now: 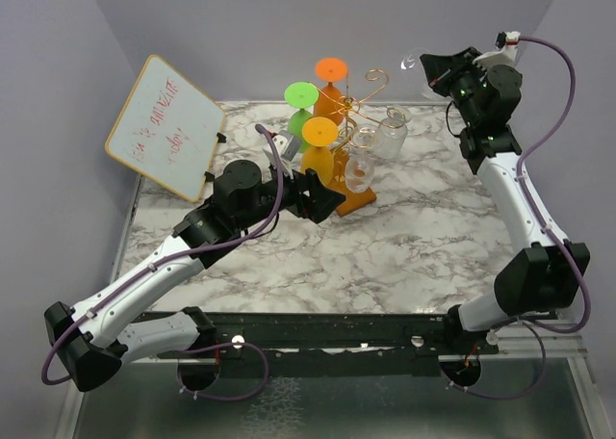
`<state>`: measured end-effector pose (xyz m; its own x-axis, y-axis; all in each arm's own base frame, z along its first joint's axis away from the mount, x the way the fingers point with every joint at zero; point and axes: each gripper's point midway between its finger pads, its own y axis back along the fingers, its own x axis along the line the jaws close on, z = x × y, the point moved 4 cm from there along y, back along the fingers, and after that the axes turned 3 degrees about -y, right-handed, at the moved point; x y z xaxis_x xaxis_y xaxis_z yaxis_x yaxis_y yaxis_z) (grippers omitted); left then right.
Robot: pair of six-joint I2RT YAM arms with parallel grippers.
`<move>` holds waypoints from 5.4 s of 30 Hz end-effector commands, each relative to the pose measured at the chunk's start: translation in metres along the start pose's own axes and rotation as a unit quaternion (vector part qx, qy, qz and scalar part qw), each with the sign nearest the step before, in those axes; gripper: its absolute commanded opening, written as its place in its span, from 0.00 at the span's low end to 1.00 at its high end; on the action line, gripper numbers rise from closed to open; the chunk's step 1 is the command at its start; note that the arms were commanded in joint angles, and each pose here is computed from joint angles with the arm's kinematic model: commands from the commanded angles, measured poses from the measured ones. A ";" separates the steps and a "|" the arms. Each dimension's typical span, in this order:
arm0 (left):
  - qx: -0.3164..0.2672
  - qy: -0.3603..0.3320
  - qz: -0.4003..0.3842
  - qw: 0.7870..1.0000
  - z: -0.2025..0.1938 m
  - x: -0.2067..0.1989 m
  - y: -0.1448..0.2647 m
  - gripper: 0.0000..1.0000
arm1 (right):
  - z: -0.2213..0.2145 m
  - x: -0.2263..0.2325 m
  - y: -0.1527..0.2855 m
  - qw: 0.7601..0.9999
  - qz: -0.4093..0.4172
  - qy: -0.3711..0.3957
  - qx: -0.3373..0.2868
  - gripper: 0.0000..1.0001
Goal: Place the wine glass upside down on the wine glass rack
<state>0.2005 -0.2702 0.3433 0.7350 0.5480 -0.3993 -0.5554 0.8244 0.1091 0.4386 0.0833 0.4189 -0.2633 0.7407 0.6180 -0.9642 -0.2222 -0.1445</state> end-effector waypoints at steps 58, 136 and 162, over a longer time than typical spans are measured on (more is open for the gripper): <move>-0.030 0.001 0.131 0.991 0.003 0.034 0.021 0.87 | -0.054 0.093 -0.029 0.988 0.097 -0.082 0.087 0.01; -0.050 0.000 0.147 0.988 0.009 0.036 0.034 0.88 | -0.073 0.040 -0.062 0.990 -0.010 0.052 0.131 0.60; -0.051 -0.033 0.227 0.972 0.026 0.049 0.063 0.99 | -0.023 0.023 0.013 0.966 -0.100 0.212 0.109 0.70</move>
<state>0.2147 -0.2110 0.3386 0.4904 0.8118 -0.3171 -0.8093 0.5592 0.1799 0.4594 0.1400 0.3853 -0.1791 0.9493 0.2584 -0.9415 -0.2416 0.2351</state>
